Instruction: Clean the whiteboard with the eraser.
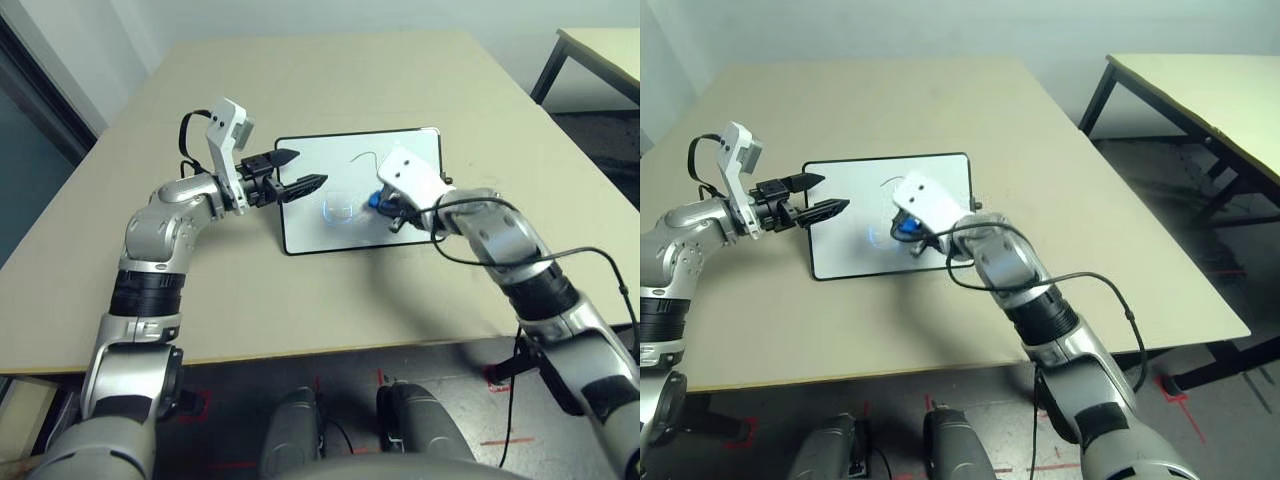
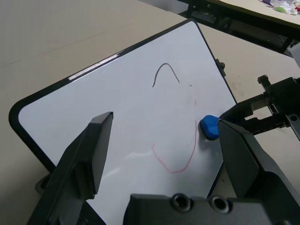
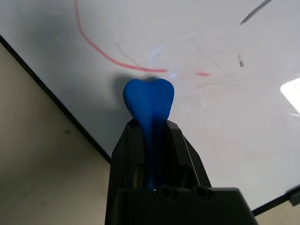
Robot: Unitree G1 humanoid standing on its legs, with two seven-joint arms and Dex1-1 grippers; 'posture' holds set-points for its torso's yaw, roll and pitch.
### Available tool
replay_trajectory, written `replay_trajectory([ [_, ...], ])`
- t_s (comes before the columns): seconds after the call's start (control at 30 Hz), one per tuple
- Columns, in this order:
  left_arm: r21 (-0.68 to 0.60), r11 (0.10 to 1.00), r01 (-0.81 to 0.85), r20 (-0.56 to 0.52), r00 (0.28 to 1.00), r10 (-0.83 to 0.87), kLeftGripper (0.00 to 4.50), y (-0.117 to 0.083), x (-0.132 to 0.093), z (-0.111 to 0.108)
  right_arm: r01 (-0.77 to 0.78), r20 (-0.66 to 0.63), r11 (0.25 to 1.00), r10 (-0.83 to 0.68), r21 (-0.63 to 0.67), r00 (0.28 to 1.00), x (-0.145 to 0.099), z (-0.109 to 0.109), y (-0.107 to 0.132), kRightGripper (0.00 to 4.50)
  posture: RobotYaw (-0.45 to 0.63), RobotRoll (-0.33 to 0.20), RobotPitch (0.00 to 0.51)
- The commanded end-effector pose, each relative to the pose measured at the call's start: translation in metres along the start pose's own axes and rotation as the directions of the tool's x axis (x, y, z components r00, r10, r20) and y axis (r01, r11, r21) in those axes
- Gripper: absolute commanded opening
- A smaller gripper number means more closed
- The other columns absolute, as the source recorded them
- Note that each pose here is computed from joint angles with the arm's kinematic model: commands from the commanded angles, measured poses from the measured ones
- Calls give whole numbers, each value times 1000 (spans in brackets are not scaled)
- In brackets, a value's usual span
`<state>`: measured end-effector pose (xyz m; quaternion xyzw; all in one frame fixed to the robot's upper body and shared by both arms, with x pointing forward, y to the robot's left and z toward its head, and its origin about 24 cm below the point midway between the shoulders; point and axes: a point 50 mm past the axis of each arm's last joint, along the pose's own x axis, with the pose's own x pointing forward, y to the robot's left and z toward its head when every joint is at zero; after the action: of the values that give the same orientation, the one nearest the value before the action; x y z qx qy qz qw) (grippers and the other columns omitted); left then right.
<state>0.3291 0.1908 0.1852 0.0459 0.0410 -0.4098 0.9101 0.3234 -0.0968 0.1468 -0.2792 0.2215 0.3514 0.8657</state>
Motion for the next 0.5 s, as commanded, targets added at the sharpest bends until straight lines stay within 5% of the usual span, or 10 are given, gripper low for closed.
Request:
replay_trajectory([
  [0.03, -3, 1000, 4, -3, 1000, -4, 4500, -2, -1, -1, 114, 5, 993, -114, -5, 993, 2, 7, -22, 460, -40, 0, 96],
  [0.27, -8, 1000, 3, -6, 1000, -3, 4500, -4, -2, -2, 180, 53, 984, -179, -4, 982, 2, 24, -44, 459, -39, 0, 99],
  [0.5, -12, 1000, 3, -6, 1000, -3, 4500, -4, -2, -2, -17, -82, 997, 11, -72, 997, -3, -4, -1, 458, -42, 0, 101],
])
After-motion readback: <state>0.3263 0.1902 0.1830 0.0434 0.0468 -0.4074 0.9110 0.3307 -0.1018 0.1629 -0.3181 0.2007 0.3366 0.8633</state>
